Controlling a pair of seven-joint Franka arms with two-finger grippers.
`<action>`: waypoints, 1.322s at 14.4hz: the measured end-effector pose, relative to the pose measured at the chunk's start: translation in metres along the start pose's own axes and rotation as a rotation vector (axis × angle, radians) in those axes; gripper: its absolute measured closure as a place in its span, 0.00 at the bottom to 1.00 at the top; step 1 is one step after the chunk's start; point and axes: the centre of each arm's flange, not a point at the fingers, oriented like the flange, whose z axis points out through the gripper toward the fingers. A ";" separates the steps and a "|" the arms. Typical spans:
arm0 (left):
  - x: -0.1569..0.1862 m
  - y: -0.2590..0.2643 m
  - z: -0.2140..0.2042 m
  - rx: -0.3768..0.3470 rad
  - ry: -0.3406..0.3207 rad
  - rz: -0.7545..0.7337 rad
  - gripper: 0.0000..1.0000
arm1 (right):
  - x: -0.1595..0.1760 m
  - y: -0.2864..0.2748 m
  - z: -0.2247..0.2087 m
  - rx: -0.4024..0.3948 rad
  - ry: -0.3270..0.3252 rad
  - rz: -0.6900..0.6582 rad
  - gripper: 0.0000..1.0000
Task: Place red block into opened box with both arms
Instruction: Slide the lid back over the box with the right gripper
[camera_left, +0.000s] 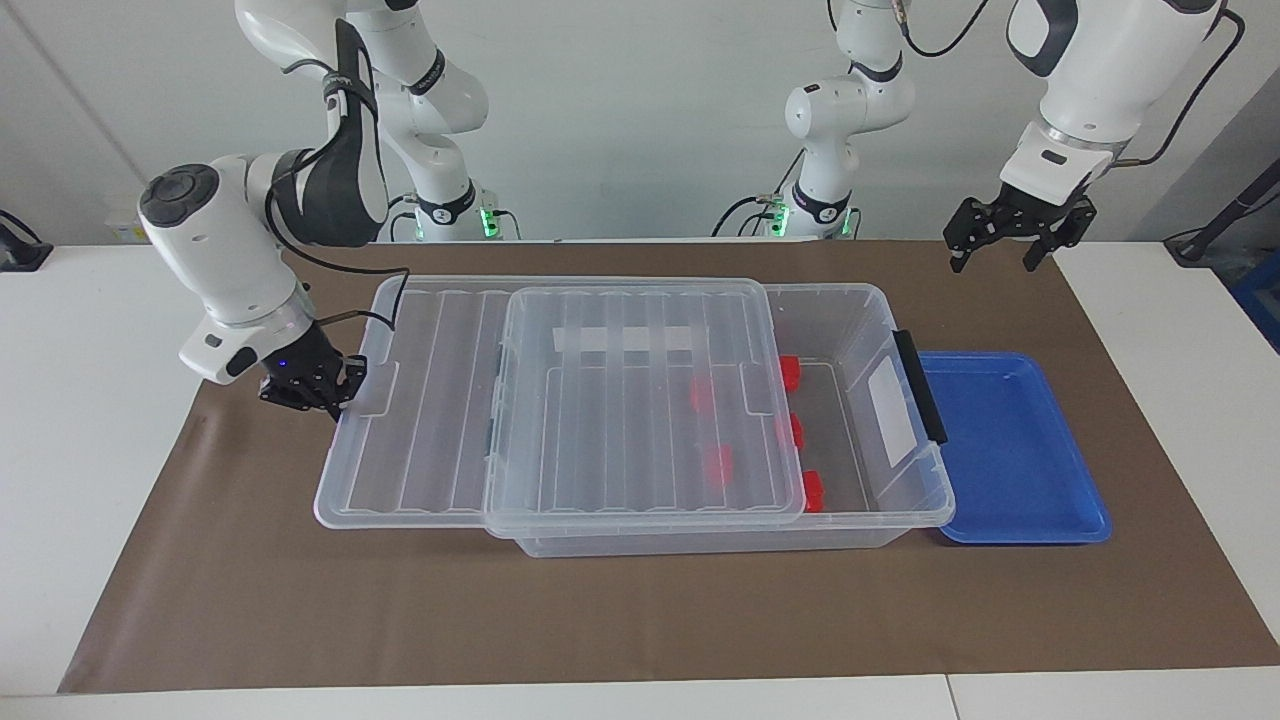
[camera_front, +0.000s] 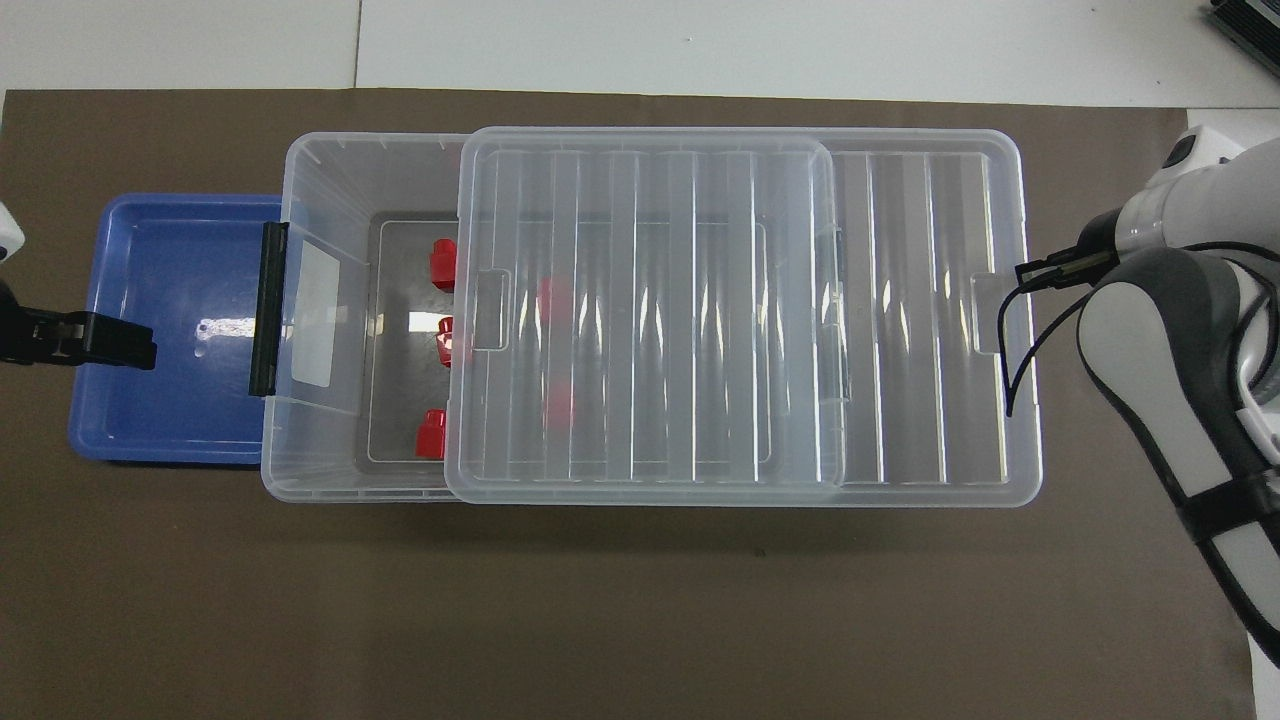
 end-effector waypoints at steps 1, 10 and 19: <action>0.000 0.002 0.000 -0.001 0.000 0.004 0.00 | 0.002 -0.010 0.001 0.002 -0.001 0.008 0.99; 0.001 0.011 -0.001 -0.003 0.004 0.022 0.00 | 0.012 -0.071 0.006 0.012 -0.008 0.037 0.99; 0.000 0.005 -0.002 -0.013 0.007 0.017 0.00 | 0.015 -0.095 0.008 0.054 -0.008 0.033 0.99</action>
